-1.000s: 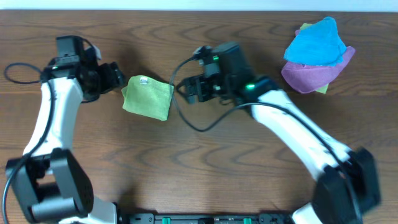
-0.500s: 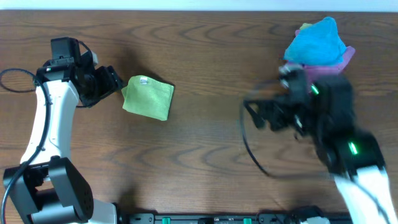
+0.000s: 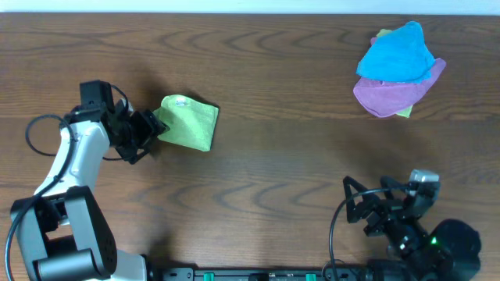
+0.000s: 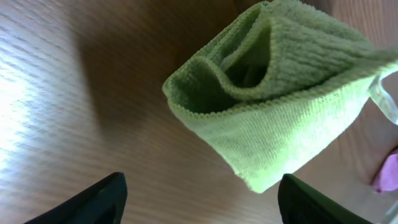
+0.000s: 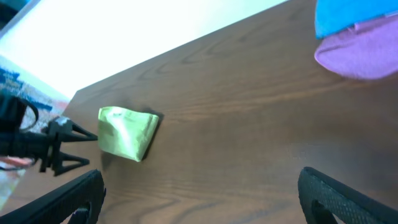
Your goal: Fold the cloth
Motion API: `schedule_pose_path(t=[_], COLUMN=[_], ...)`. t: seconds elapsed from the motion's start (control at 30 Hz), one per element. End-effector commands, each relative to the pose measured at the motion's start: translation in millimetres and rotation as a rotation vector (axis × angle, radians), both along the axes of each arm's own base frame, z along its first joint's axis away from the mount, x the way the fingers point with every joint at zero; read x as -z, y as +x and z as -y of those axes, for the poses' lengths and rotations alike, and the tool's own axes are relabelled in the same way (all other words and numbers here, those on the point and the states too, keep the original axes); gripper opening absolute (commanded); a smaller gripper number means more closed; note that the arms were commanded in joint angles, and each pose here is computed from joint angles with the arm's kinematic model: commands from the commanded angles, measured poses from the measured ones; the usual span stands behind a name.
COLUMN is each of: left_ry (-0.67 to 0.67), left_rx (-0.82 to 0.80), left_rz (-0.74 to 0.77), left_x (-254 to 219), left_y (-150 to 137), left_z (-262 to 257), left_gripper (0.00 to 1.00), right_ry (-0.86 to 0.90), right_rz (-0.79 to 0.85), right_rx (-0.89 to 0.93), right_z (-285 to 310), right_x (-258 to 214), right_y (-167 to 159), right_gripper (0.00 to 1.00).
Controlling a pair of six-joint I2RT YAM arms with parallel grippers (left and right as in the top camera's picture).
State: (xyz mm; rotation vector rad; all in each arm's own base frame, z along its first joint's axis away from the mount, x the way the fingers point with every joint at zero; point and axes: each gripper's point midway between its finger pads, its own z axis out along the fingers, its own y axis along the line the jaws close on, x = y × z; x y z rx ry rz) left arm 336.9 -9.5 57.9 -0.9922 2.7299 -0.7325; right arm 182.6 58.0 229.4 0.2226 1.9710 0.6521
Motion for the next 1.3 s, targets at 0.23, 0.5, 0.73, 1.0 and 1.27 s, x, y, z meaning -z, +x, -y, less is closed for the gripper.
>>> schedule_pose_path(t=[0.23,0.5,0.73,1.0,1.27], left_ry=[-0.116,-0.118,-0.101,-0.099,-0.118], left_rx=[-0.188,-0.271,-0.298,-0.27,-0.288], left_rz=[-0.013,0.071,0.075,0.054,0.059], left_x=[36,39,40,56,77], left_y=[-7,10,13,16,28], left_z=[9,3,-1,10,16], left_gripper=[0.85,0.9,0.93,0.95,0.89], right_ry=[0.046,0.046,0.046,0.046,0.046], right_rz=[-0.039,-0.05,-0.051,-0.05,-0.05], right_rx=[0.068,0.068,0.068,0.068,0.068], right_z=[8,7,7,7,7], right_x=[9,11,11,11,11], right_y=[0,-1,-1,-1,-1], right_gripper=[0.99,0.99,0.99,0.99,0.99])
